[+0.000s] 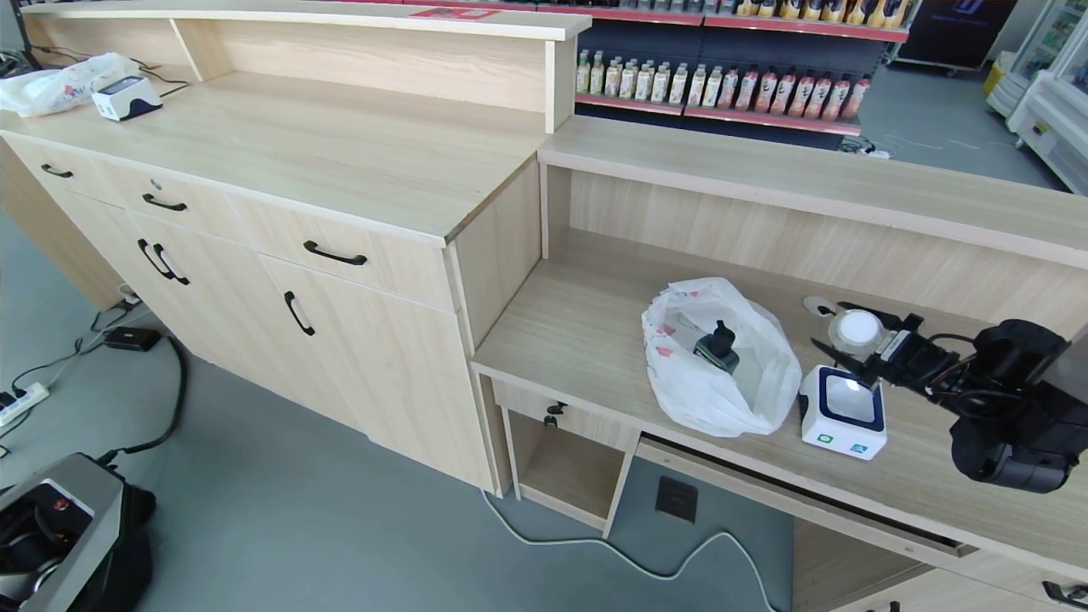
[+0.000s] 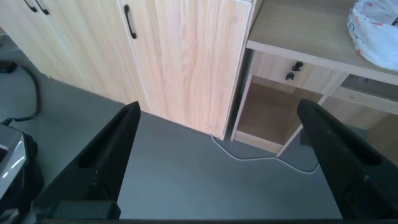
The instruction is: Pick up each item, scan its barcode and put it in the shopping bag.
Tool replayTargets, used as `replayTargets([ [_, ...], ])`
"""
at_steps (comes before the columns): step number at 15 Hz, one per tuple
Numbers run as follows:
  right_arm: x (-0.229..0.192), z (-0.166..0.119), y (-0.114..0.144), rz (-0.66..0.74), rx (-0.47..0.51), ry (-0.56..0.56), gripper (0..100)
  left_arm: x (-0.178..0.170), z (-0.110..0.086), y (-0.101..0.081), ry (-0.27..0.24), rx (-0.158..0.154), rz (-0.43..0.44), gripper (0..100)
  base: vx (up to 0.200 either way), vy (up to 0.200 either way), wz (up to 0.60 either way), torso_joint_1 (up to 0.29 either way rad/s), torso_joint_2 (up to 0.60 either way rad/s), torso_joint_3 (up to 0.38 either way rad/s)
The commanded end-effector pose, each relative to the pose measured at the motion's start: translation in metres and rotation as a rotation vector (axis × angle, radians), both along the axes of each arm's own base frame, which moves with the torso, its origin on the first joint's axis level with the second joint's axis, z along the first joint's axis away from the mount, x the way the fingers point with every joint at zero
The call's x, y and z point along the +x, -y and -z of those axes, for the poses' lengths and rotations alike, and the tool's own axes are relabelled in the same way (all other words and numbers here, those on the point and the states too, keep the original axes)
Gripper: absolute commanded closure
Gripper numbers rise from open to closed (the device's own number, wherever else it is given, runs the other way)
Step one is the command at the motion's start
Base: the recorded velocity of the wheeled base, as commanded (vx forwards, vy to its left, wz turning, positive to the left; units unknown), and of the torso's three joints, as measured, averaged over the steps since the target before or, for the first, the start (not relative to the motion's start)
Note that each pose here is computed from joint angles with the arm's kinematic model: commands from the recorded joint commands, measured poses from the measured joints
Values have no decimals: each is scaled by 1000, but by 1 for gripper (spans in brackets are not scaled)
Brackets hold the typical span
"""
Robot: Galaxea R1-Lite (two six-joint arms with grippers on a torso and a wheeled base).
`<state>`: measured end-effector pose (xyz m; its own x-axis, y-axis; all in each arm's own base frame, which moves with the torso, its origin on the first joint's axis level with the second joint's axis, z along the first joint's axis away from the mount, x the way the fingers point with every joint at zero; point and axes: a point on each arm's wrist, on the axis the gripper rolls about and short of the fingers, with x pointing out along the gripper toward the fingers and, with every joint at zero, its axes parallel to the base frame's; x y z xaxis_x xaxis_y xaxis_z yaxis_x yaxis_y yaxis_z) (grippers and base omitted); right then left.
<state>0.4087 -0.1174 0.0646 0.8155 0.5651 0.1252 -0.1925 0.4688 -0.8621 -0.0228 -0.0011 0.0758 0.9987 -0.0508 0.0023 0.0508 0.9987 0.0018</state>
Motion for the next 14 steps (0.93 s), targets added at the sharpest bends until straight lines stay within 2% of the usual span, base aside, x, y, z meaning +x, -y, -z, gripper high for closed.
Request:
replayTargets([
  [1, -2, -18, -2, -5, 0, 33, 100, 0, 0, 0, 1, 0, 1, 0, 0, 0, 0, 0, 0, 0],
  [5, -37, -110, -14, -73, 242, -4, 100, 0, 0, 0, 1, 0, 1, 0, 0, 0, 0, 0, 0, 0],
  [7, -54, -137, -16, -71, 354, -113, 100, 0, 0, 0, 1, 0, 1, 0, 0, 0, 0, 0, 0, 0],
  [10, -65, -129, -14, 226, 565, -344, 100, 0, 0, 0, 1, 0, 0, 0, 0, 0, 0, 0, 0, 0],
  [11, -64, -124, -16, 284, 627, -408, 100, 0, 0, 0, 1, 0, 0, 0, 0, 0, 0, 0, 0, 0],
  [14, -57, -117, -29, 335, 688, -439, 100, 0, 0, 0, 1, 0, 0, 0, 0, 0, 0, 0, 0, 0],
])
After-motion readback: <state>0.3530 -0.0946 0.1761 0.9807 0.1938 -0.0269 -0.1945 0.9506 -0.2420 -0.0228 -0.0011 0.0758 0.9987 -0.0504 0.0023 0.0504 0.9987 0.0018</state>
